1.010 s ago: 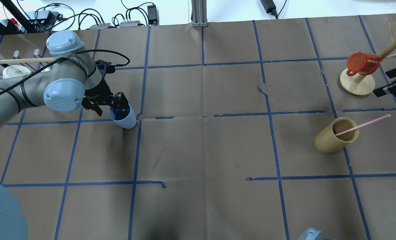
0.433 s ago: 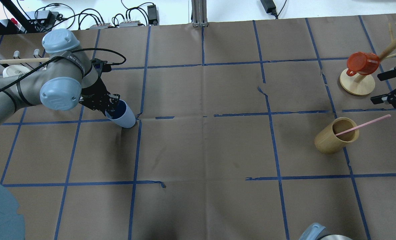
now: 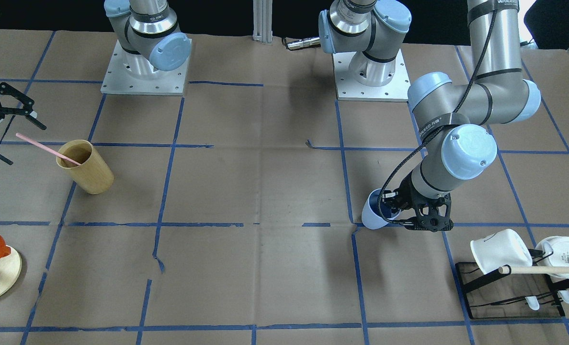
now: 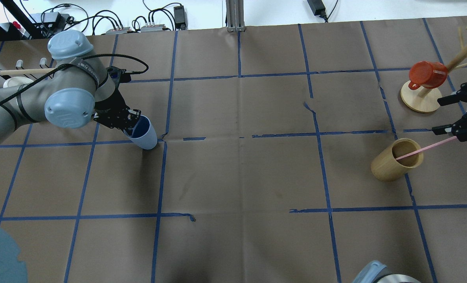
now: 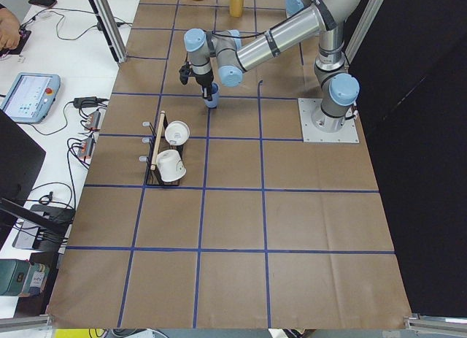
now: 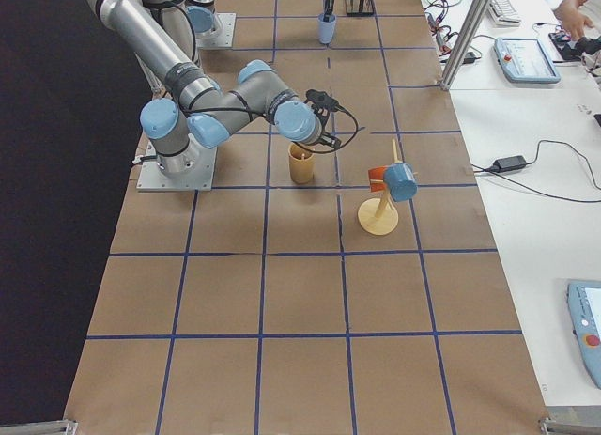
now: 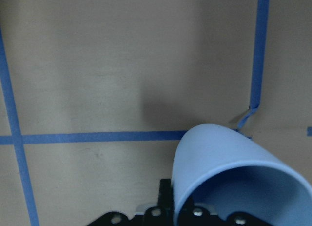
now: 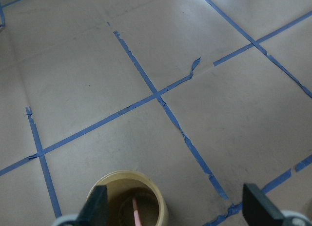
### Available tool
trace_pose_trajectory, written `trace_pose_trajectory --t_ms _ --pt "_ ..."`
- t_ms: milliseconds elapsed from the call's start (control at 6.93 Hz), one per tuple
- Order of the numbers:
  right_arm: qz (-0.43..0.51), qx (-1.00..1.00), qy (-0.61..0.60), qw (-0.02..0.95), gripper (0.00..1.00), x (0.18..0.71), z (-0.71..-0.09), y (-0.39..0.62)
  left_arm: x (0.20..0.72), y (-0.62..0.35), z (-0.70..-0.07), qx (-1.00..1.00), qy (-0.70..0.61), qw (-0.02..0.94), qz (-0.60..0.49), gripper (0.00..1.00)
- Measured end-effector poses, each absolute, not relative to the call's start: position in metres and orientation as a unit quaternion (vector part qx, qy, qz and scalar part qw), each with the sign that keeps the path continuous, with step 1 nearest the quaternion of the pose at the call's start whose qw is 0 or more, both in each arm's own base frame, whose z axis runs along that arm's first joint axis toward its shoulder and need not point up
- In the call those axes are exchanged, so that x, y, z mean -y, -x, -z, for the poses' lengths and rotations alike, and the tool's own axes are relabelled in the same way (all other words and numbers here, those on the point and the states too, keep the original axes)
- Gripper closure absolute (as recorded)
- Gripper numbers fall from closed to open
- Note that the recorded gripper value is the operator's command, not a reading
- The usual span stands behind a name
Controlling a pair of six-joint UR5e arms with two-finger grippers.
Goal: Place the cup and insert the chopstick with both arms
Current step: 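Set the blue cup at table center while right gripper grasps pink chopstick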
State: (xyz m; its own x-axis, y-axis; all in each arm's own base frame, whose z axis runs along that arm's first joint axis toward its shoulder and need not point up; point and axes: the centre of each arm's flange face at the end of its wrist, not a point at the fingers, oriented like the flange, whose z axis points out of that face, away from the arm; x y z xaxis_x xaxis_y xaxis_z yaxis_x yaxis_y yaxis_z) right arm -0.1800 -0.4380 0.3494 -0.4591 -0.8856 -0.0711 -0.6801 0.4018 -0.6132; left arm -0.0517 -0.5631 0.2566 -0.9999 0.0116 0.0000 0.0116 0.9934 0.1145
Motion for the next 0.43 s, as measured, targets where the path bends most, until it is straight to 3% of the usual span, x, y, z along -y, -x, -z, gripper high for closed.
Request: trace_pose_trajectory --t_ms 433 --pt "0.272 -0.802 0.495 0.197 0.04 0.427 -0.336 0.190 0.545 0.146 -0.290 -0.999 0.017 -0.012 -0.036 0.97"
